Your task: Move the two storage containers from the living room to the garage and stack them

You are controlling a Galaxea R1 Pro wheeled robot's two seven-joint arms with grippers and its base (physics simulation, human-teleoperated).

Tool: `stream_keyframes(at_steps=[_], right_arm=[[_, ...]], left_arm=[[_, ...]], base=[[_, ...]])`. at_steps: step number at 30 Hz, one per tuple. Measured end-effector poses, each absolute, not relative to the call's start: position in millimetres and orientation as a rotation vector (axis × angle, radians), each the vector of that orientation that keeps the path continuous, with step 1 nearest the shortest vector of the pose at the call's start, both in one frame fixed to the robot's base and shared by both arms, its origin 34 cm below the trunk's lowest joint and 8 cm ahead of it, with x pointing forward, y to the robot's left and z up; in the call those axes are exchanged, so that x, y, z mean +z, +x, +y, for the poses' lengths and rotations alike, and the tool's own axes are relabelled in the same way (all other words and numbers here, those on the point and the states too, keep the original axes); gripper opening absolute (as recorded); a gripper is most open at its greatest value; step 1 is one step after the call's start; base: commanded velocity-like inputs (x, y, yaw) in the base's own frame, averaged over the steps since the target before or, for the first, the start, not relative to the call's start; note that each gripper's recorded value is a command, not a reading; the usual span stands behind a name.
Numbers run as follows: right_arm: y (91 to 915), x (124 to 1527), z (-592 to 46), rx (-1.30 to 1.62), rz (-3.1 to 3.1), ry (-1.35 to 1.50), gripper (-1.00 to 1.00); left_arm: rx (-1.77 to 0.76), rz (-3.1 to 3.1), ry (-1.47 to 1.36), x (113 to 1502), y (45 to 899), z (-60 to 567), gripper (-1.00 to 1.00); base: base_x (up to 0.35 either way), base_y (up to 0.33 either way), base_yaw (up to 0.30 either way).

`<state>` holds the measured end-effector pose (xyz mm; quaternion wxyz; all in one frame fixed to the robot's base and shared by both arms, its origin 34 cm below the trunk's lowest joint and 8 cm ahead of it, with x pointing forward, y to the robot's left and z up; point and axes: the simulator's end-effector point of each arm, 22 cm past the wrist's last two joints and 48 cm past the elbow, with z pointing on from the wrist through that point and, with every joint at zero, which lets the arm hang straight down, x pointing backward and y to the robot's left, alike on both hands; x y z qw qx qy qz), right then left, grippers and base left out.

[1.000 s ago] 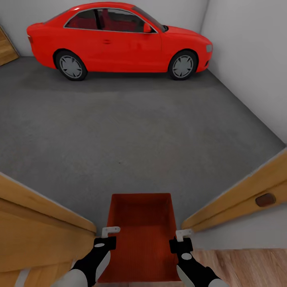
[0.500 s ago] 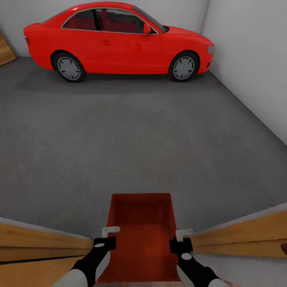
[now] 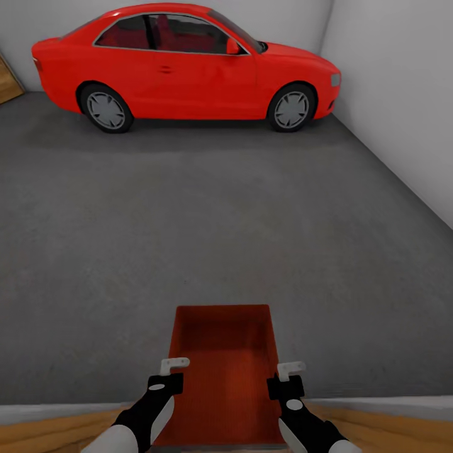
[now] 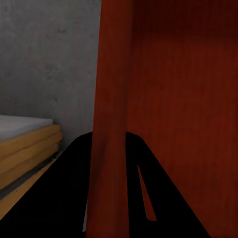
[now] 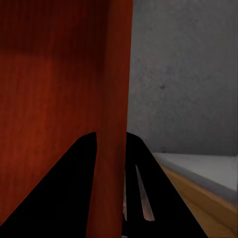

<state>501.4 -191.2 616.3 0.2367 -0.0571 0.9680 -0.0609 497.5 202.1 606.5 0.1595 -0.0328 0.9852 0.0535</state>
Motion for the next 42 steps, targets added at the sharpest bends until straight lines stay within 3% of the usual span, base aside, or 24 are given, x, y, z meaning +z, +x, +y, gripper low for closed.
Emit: stream_keyframes(at_steps=[42], right_arm=[[501.6,616.3,-191.7,-0.166,2.653,-0.155,-1.00]], left_arm=[[0.153,2.815,-0.093,606.7,497.9,201.6,-1.00]], base=[[0.322,0.000,0.000]])
